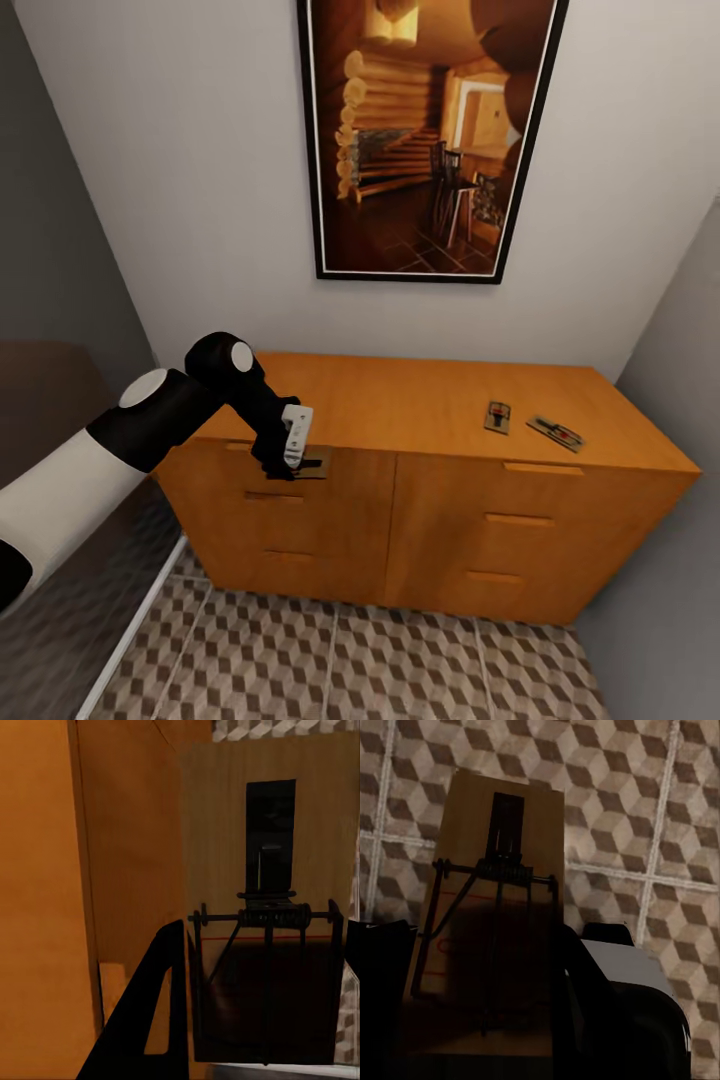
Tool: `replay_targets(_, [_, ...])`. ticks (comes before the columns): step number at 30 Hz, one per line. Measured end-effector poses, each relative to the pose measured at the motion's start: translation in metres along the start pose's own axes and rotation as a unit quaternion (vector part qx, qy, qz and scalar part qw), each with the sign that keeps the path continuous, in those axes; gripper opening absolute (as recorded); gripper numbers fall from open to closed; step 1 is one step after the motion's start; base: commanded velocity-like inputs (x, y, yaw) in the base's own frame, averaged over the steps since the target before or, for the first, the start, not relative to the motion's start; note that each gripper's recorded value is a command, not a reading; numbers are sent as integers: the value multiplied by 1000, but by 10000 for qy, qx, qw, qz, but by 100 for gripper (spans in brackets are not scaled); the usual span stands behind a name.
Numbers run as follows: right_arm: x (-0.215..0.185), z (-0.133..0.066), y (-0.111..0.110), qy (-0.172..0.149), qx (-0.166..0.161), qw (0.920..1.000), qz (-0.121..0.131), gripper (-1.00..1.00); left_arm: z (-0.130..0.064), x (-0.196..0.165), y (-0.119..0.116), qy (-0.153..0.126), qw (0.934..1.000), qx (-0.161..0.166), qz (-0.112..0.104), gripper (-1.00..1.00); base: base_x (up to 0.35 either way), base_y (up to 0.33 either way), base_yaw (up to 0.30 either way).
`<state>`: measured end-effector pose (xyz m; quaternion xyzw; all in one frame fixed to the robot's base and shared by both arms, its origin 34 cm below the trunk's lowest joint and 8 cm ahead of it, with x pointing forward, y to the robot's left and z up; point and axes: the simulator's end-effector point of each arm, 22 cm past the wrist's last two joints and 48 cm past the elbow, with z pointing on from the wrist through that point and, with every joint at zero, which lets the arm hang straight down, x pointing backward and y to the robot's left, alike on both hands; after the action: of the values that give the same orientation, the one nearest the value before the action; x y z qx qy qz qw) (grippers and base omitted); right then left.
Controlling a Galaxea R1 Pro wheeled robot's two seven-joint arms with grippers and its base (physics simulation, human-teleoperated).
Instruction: Take the four mousetraps from the cabinet in the bathroom and place them on the bathroom floor. Make sure all four end up on the same floor surface, and ensure that at least two of them are either under or directly next to the same bathroom sink.
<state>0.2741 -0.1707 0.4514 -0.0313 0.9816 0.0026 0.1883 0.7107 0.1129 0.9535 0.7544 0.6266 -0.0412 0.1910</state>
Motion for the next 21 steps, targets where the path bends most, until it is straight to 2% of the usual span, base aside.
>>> replay_targets(16, [1, 0, 0, 7, 0, 10000, -1, -100, 0, 6, -1, 31, 10000, 11, -45, -100, -341, 0, 0])
replay_targets(18, [1, 0, 0, 7, 0, 10000, -1, -100, 3, 11, -3, 48, 9999, 58, -96, -100, -295, 0, 0])
replay_targets(21, [1, 0, 0, 4, 1, 10000, 0, -100, 18, 22, -18, 73, 9994, 248, -229, -100, -127, 0, 0])
